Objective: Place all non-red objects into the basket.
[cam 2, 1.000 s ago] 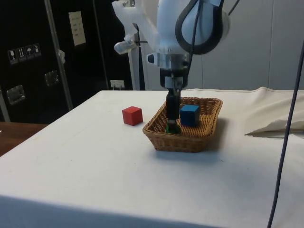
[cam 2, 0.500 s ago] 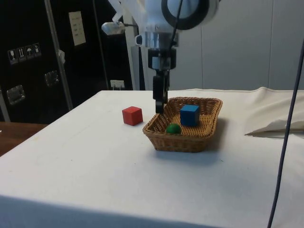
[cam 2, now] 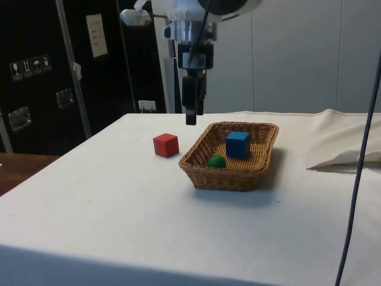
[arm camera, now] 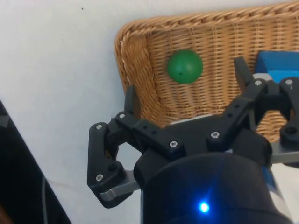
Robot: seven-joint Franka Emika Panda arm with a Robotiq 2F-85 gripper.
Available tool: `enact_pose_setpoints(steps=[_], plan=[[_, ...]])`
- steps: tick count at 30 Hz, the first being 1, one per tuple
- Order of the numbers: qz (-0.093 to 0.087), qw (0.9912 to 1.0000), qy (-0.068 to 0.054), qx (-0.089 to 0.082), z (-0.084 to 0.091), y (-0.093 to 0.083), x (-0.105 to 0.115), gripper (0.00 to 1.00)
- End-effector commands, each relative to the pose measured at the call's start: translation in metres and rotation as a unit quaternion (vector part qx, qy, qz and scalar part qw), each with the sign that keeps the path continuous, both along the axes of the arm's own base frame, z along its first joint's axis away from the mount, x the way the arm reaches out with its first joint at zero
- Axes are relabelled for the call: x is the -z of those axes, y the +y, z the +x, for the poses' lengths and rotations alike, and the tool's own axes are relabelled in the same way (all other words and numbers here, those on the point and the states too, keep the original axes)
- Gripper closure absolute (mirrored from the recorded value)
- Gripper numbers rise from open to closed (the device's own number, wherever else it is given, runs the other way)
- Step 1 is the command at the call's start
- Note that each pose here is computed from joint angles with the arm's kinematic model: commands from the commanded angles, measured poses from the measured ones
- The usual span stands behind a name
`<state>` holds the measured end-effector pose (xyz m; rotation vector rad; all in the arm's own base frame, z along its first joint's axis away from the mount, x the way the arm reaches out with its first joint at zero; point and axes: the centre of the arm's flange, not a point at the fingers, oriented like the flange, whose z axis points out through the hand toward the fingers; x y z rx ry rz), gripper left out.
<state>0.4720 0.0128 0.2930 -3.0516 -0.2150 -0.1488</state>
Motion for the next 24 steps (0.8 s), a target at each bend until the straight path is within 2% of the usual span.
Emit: enact_pose_setpoints(steps=[1,4,5,11,16,24], plan=[[-0.002,0.99999,0.002,0.004,-0.002,-0.001,-0.004,0.0],[0.002,0.99998,0.002,0.006,-0.005,-0.002,-0.013,0.0],[0.004,0.99999,0.0,0.003,-0.003,-0.001,-0.011,0.0],[0.007,0.99991,-0.002,0.011,-0.011,-0.003,-0.025,0.0],[0.009,0.99988,-0.005,0.011,-0.012,-0.002,-0.027,0.0],[0.012,0.99962,-0.007,0.024,-0.02,-0.003,-0.031,0.0]])
